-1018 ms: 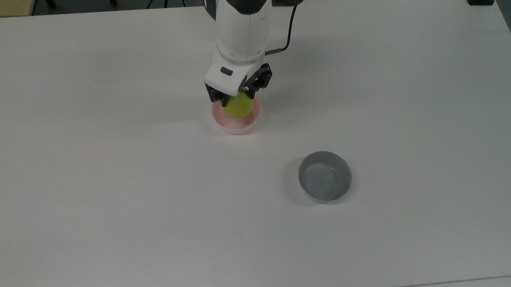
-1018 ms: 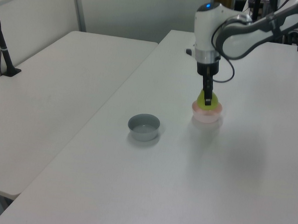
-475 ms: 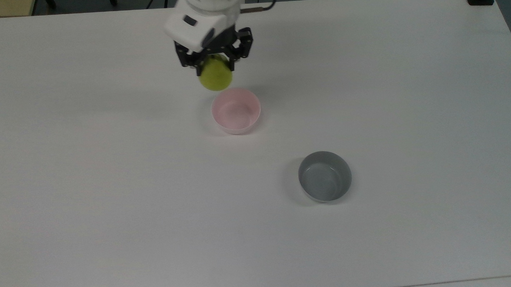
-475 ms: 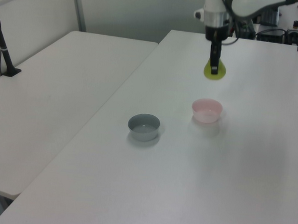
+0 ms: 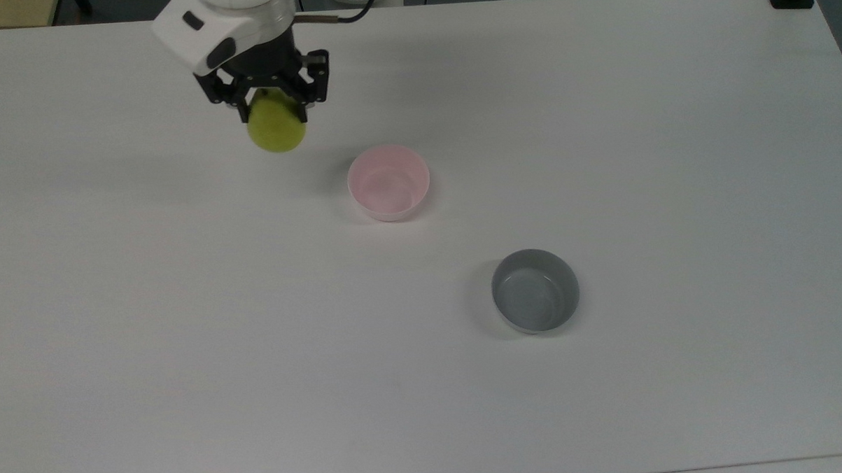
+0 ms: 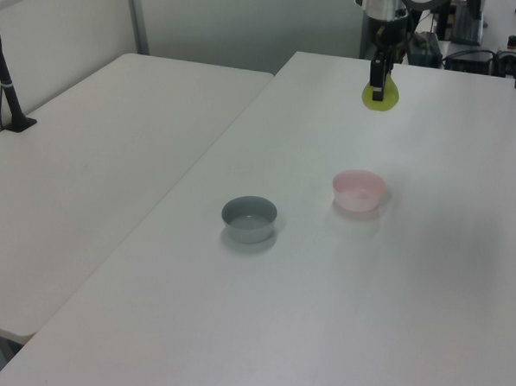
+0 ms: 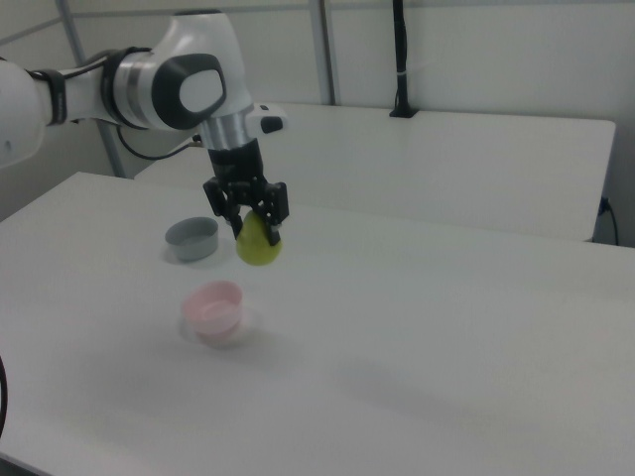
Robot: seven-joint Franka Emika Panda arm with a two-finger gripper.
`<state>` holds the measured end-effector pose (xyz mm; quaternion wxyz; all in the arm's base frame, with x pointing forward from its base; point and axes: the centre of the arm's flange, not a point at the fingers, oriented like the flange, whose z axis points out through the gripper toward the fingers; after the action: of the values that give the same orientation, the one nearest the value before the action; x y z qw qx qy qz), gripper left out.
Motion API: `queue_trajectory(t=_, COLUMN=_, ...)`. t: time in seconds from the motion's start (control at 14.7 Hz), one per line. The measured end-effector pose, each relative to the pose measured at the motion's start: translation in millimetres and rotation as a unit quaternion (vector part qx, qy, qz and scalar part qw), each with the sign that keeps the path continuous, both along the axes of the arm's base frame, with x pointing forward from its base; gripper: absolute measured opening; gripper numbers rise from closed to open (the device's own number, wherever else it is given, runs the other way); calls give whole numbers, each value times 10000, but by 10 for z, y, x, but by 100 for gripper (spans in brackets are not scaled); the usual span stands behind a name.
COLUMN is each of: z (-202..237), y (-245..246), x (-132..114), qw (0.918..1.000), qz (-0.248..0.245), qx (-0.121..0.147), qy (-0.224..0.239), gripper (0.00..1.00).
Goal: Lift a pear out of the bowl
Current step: 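Carry the pear beside the pink bowl and lower it to the table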
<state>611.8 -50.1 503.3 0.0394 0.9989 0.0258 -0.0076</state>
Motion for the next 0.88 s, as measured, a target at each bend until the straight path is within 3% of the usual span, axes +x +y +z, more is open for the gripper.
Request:
queue_trajectory(t=0.41, z=-1113, y=-219, x=269, qw=9995, qz=-118, qx=-20, qy=292, gripper=69)
queue_trajectory(t=0.88, z=-1500, y=-258, x=327, qw=9991, qz=-130, qx=-24, qy=413, gripper=69)
